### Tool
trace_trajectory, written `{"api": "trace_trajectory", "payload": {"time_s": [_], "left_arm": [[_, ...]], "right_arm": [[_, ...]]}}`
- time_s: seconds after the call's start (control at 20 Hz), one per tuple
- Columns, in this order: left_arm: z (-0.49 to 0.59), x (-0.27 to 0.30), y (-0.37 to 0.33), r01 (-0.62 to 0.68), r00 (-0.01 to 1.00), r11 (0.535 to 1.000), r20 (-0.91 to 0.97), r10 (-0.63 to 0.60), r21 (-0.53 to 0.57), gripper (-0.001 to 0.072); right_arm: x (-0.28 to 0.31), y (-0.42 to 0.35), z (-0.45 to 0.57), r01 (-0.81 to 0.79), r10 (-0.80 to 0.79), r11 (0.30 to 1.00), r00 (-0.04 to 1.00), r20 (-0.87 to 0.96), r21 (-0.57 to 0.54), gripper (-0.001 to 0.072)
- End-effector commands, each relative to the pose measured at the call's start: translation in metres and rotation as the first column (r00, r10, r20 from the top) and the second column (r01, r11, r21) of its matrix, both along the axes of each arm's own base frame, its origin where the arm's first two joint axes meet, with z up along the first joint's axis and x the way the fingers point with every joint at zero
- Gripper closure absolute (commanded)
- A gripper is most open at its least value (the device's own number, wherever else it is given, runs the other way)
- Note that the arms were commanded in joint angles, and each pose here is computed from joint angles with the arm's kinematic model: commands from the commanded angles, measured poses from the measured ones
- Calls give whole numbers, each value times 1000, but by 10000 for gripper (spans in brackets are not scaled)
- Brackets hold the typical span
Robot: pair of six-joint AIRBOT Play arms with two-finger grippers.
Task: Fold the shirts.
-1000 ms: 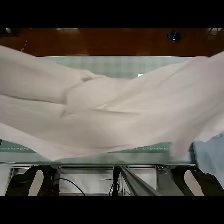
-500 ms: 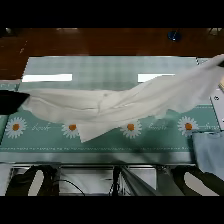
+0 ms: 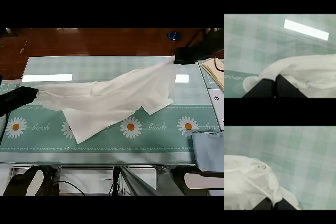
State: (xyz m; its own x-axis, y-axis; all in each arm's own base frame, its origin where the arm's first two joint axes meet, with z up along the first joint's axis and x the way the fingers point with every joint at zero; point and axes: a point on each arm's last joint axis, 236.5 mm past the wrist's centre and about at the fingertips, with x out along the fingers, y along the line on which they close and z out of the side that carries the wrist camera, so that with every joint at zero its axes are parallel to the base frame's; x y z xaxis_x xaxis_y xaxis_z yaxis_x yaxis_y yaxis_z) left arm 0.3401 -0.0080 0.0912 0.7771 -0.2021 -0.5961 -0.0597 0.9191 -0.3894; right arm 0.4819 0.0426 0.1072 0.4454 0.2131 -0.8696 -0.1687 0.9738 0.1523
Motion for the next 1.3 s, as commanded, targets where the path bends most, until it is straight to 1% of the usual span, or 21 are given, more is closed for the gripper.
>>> {"api": "trace_trajectory", "payload": {"time_s": [0.0, 0.15, 0.35, 0.55, 0.6, 0.65, 0.7, 0.75, 0.85, 0.95, 1.0, 1.05, 1.1, 1.15, 1.25], "left_arm": [[-40, 27, 5, -32, 998, 999, -53, 32, -7, 677], [-84, 38, -16, 16, 989, 1000, -147, -18, -15, 676], [-129, 41, -35, 55, 968, 998, -243, -58, -18, 675], [-154, 37, -35, 54, 950, 998, -306, -60, -27, 669], [-156, 37, -35, 54, 948, 998, -312, -60, -28, 609], [-156, 37, -35, 52, 949, 998, -311, -58, -28, 443], [-152, 40, -32, 48, 951, 998, -303, -54, -26, 294], [-143, 43, -25, 49, 953, 999, -299, -53, -21, 196], [-117, 47, 1, 60, 948, 998, -314, -56, 3, 169], [-88, 34, 37, 46, 925, 999, -377, -37, 17, 171], [-78, 21, 54, 18, 904, 1000, -427, -16, 1, 171], [-73, 6, 65, -1, 882, 1000, -471, -9, -20, 171], [-74, -14, 72, -22, 852, 998, -524, -10, -55, 170], [-77, -34, 72, -31, 816, 995, -577, -28, -92, 170], [-87, -71, 56, -36, 761, 985, -644, -81, -166, 170]], "right_arm": [[44, 6, -37, 19, -21, 999, 998, 51, 32, 695], [71, 10, -55, 43, -50, 996, 994, 96, 73, 695], [97, 6, -76, 73, -85, 994, 985, 148, 80, 694], [101, 5, -107, 67, -74, 995, 991, 109, 68, 693], [99, 6, -113, 66, -72, 996, 993, 94, 68, 692], [99, 6, -113, 65, -71, 996, 993, 91, 67, 671], [99, 6, -107, 64, -71, 996, 992, 103, 68, 579], [100, 2, -94, 65, -73, 996, 989, 125, 62, 507], [103, -15, -45, 75, -78, 997, 973, 219, 25, 457], [97, -54, 16, 115, -77, 989, 939, 334, -95, 445], [91, -79, 41, 155, -84, 975, 923, 376, -162, 373], [83, -107, 59, 203, -103, 956, 909, 404, -214, 372], [72, -134, 64, 243, -130, 937, 909, 397, -251, 371], [61, -154, 59, 270, -166, 926, 918, 360, -262, 371], [37, -187, 31, 311, -255, 920, 937, 240, -237, 370]]}}
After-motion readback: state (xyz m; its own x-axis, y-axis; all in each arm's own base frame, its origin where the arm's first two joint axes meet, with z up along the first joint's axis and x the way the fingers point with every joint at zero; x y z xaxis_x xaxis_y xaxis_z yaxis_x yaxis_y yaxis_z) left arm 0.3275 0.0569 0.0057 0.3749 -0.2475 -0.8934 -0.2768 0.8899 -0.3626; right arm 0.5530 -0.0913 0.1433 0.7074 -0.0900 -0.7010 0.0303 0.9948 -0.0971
